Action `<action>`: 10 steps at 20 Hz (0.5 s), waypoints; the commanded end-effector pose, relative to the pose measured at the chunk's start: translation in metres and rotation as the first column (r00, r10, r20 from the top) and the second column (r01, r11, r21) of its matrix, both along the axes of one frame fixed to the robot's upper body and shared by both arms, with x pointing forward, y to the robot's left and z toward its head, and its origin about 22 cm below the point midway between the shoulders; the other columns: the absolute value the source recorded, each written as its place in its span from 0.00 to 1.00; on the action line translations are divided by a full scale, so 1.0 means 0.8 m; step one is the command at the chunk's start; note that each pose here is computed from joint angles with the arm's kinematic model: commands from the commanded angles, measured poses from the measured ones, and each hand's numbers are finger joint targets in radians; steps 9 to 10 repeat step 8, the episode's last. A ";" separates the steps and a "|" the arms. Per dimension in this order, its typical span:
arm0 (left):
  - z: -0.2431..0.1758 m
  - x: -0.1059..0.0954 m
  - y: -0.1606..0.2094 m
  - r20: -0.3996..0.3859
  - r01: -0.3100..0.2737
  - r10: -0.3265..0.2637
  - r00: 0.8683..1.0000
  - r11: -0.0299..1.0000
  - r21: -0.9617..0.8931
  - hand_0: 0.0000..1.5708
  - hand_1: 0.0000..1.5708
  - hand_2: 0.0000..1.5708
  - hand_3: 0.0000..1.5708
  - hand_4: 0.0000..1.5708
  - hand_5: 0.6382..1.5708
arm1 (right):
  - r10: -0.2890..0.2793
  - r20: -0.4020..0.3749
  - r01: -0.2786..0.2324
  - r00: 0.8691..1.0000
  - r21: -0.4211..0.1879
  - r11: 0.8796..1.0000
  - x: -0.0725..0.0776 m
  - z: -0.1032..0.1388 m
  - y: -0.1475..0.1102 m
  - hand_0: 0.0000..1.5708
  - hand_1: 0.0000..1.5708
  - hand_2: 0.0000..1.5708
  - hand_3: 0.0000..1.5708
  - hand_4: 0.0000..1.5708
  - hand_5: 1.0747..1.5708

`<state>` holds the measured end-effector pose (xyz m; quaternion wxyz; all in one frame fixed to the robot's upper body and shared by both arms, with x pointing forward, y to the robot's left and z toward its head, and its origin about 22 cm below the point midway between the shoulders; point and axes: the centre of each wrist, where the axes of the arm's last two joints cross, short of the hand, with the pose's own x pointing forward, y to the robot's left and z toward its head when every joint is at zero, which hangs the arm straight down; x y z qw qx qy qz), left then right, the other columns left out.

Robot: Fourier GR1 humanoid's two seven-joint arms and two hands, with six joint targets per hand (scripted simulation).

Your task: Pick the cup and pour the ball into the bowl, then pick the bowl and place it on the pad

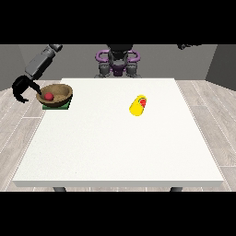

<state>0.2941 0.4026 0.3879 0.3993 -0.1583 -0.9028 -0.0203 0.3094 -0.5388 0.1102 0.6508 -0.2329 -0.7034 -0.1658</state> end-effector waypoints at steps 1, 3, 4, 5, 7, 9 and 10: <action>0.008 -0.013 0.004 0.027 0.013 -0.013 1.000 1.000 -0.013 0.00 0.00 0.00 0.00 0.00 0.99 | 0.020 0.039 -0.021 0.999 0.008 1.000 0.003 0.037 -0.010 0.24 0.24 0.20 0.09 0.00 0.70; -0.005 -0.012 0.006 -0.041 0.015 -0.016 0.999 0.999 -0.032 0.00 0.00 0.00 0.00 0.00 0.99 | 0.046 0.016 -0.046 0.999 0.011 0.999 -0.004 0.015 -0.010 0.24 0.24 0.19 0.13 0.00 0.72; -0.030 0.001 0.007 -0.048 0.041 -0.042 0.998 0.999 -0.010 0.00 0.00 0.00 0.00 0.00 0.99 | 0.028 0.005 -0.028 1.000 0.048 0.998 -0.009 0.049 -0.024 0.24 0.24 0.16 0.00 0.00 0.69; -0.054 0.010 0.003 -0.078 -0.001 -0.002 0.997 0.999 -0.035 0.00 0.00 0.00 0.00 0.00 0.99 | 0.083 0.016 -0.083 0.996 0.042 0.996 -0.011 0.043 -0.024 0.25 0.25 0.00 0.07 0.00 0.65; -0.059 0.028 0.009 -0.112 -0.017 0.011 0.994 0.998 -0.052 0.00 0.00 0.00 0.00 0.00 0.99 | 0.144 0.049 -0.145 0.988 0.025 0.989 0.006 0.095 -0.018 0.29 0.29 0.17 0.24 0.12 0.58; -0.067 0.038 0.003 -0.172 -0.010 0.005 0.985 1.000 -0.024 0.00 0.00 0.00 0.00 0.00 0.99 | 0.156 0.007 -0.156 0.988 0.024 0.987 0.024 0.082 0.001 0.24 0.24 0.08 0.26 0.20 0.60; -0.067 0.038 0.003 -0.172 -0.010 0.005 0.985 1.000 -0.024 0.00 0.00 0.00 0.00 0.00 0.99 | 0.156 0.007 -0.156 0.988 0.024 0.987 0.024 0.082 0.001 0.24 0.24 0.08 0.26 0.20 0.60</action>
